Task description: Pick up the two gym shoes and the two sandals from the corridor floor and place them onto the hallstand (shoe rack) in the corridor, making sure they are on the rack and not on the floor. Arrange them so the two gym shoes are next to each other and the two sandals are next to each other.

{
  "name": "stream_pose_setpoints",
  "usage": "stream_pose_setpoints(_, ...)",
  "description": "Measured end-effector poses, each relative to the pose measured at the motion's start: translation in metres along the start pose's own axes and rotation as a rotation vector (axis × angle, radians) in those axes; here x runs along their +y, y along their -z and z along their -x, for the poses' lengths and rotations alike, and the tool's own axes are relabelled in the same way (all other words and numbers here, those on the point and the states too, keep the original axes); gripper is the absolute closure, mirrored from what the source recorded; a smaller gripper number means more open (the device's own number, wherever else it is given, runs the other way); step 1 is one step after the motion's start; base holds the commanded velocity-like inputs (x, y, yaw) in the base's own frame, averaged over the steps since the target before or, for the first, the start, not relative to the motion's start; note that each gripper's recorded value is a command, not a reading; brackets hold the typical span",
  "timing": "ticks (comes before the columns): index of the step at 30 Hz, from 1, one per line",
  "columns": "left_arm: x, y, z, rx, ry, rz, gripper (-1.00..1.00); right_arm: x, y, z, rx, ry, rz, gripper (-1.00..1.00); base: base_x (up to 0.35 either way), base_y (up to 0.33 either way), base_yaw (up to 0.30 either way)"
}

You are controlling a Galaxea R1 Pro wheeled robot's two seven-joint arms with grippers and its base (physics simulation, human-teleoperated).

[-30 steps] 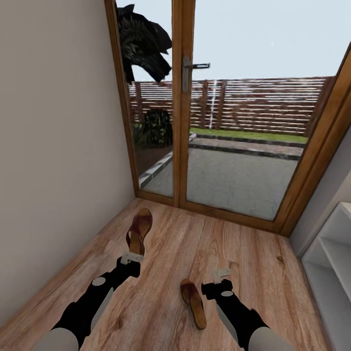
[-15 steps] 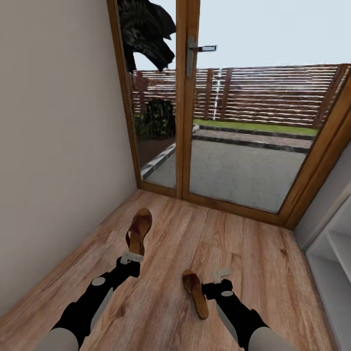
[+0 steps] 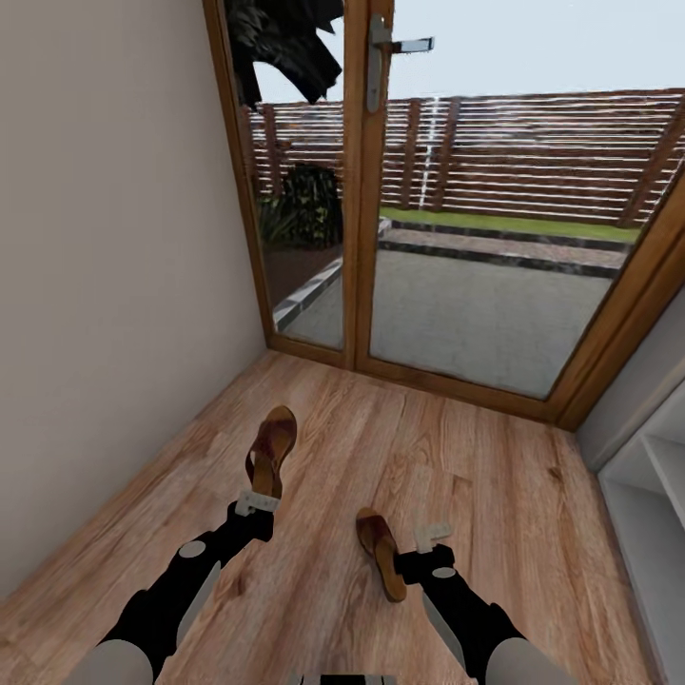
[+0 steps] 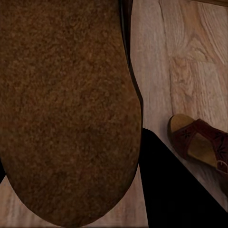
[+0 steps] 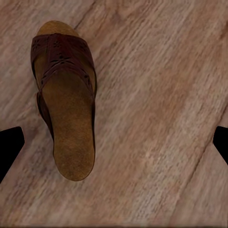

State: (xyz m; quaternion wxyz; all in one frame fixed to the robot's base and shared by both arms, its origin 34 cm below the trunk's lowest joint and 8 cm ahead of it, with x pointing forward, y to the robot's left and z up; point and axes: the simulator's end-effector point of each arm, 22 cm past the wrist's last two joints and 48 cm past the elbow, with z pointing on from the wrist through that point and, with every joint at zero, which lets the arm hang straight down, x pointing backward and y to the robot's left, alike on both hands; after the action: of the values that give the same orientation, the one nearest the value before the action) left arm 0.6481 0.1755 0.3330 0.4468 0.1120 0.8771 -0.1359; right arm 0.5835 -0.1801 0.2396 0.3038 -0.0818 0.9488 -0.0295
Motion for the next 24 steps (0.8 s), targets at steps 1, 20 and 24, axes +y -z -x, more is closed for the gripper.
stream_pose_setpoints(1,0.000,-0.001,-0.002,0.004,0.001,-0.001,1.00,0.000,-0.001,-0.002,0.004,0.001,0.001,-1.00,0.000,0.000,0.000)
stream_pose_setpoints(20,-0.036,-0.008,0.001,-0.031,-0.008,-0.182,1.00,0.007,-0.021,-0.044,0.082,0.002,0.014,-1.00,0.000,0.000,0.000)
stream_pose_setpoints(24,-0.034,-0.012,-0.007,-0.018,-0.003,-0.168,1.00,0.008,-0.025,-0.053,0.099,0.002,0.017,-1.00,0.000,0.000,0.000)
